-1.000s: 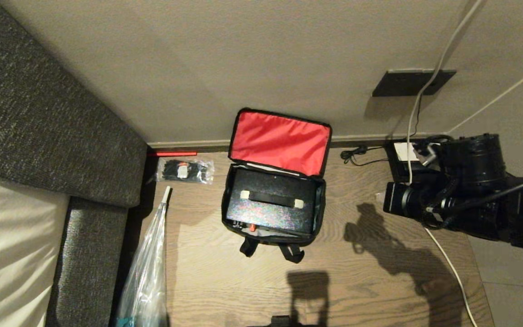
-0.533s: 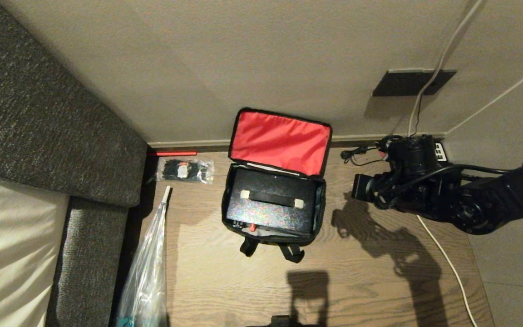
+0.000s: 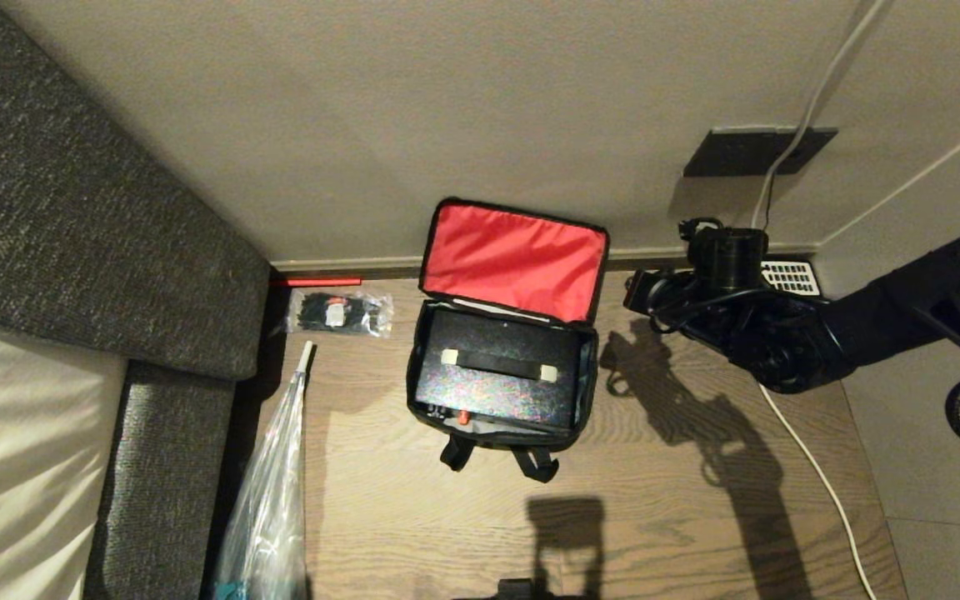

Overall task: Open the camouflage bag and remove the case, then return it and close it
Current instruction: Close the top of the storage box

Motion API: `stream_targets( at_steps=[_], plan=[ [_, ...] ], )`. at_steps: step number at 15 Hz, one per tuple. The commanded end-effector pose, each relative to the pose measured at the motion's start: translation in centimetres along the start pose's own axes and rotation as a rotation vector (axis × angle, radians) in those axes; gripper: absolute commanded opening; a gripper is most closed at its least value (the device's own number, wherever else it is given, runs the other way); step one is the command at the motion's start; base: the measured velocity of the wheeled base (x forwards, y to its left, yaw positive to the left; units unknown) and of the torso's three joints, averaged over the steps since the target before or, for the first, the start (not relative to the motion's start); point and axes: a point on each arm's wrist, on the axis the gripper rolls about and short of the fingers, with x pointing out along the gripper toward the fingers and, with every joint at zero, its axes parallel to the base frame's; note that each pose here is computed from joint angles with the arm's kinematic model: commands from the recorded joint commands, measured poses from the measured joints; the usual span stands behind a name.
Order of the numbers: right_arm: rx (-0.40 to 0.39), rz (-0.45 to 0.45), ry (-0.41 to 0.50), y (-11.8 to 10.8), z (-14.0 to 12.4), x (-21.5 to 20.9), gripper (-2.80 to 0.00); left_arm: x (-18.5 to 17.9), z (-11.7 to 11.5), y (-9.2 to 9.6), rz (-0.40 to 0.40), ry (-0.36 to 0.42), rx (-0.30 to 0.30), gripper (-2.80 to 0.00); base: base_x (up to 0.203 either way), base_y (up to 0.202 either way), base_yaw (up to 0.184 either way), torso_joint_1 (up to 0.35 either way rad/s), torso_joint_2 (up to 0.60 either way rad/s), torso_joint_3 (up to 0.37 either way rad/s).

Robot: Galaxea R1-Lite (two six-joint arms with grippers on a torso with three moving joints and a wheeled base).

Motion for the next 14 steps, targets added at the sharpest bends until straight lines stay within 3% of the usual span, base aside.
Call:
stream_targets(
  at_steps=[1,4,6,9,11,14],
  plan=[
    [0.021,0.0,0.0,-0.8,-0.4,2.3,-2.8,0.0,-0.1,0.0,0.001,0.001,-0.001,-2.8,0.0,0.0,0.0,0.0,0.0,0.0],
    [0.101,0.028,0.046,-0.4,0.3,4.2,-2.8,0.0,-0.1,0.0,0.001,0.002,0.0,-2.8,0.0,0.0,0.0,0.0,0.0,0.0],
    [0.107,0.044,0.129,-0.7,0.7,5.0,-2.8,0.0,-0.1,0.0,0.001,0.001,-0.001,-2.8,0.0,0.0,0.0,0.0,0.0,0.0],
    [0.056,0.068,0.184,-2.5,0.9,4.9,-2.8,0.0,-0.1,0.0,0.001,0.002,-0.001,-2.8,0.0,0.0,0.0,0.0,0.0,0.0],
    [-0.047,0.036,0.297,-4.1,0.3,4.5,-2.8,0.0,-0.1,0.0,0.001,0.001,0.001,-2.8,0.0,0.0,0.0,0.0,0.0,0.0],
    [0.088,0.057,0.277,-4.1,0.7,4.7,-2.8,0.0,-0.1,0.0,0.001,0.001,-0.001,-2.8,0.0,0.0,0.0,0.0,0.0,0.0]
  ],
)
